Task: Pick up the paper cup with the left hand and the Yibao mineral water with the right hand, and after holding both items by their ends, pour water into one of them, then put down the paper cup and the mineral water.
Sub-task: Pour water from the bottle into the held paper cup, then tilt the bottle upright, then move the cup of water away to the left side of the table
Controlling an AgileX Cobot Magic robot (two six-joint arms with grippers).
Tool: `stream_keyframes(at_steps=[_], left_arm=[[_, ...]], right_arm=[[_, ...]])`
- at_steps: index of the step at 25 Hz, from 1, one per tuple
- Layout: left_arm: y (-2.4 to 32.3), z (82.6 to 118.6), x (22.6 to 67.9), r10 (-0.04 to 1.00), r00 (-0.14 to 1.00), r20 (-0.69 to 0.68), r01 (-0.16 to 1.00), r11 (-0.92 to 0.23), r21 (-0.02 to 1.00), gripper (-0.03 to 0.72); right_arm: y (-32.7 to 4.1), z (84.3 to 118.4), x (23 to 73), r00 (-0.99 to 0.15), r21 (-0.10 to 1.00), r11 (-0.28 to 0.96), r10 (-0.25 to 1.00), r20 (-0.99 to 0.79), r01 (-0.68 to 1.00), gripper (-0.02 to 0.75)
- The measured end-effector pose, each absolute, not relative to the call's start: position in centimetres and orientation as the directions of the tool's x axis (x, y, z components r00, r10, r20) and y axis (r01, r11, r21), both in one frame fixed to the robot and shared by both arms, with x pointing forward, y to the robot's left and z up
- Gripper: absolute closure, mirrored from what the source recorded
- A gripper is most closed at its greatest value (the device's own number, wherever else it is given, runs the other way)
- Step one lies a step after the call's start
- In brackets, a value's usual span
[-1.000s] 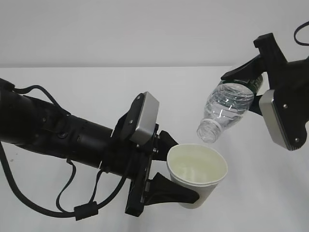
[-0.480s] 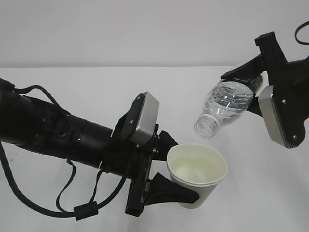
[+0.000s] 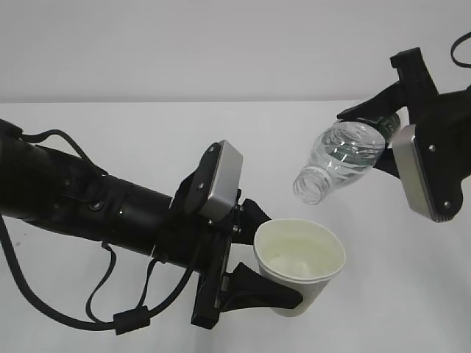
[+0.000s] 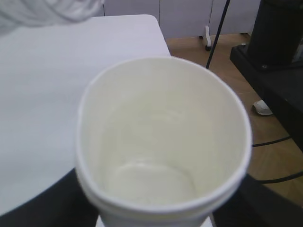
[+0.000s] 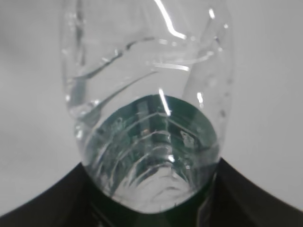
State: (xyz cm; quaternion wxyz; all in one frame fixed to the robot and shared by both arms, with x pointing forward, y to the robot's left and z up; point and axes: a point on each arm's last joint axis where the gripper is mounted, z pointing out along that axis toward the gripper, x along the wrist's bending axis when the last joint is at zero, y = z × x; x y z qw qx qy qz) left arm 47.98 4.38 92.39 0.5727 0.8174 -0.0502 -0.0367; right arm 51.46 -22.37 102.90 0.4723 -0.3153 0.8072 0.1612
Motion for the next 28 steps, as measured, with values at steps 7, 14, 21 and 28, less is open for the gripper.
stream_keyframes(at_steps=[7,14,21,28], left_arm=[[4.38,92.38,47.99,-0.123,0.992,-0.002,-0.040,-0.340,0.940,0.221],[4.38,92.38,47.99,-0.123,0.992,-0.002,-0.040,-0.340,0.940,0.221],[4.38,92.40,48.01,-0.120,0.993,-0.003,-0.038,-0.339,0.940,0.221],[4.36,92.43,48.07,-0.110,0.994,-0.014,-0.024,-0.337,0.941,0.221]], right_arm=[[-22.30,103.06,51.53,-0.372,0.003,0.765,-0.310,-0.875,-0.644,0.302],[-22.27,103.24,51.63,-0.436,0.114,0.799,-0.197,-0.878,-0.591,0.302],[-22.25,103.38,51.71,-0.450,0.153,0.808,-0.151,-0.880,-0.570,0.302],[-22.23,103.55,51.81,-0.459,0.191,0.814,-0.103,-0.882,-0.549,0.302]])
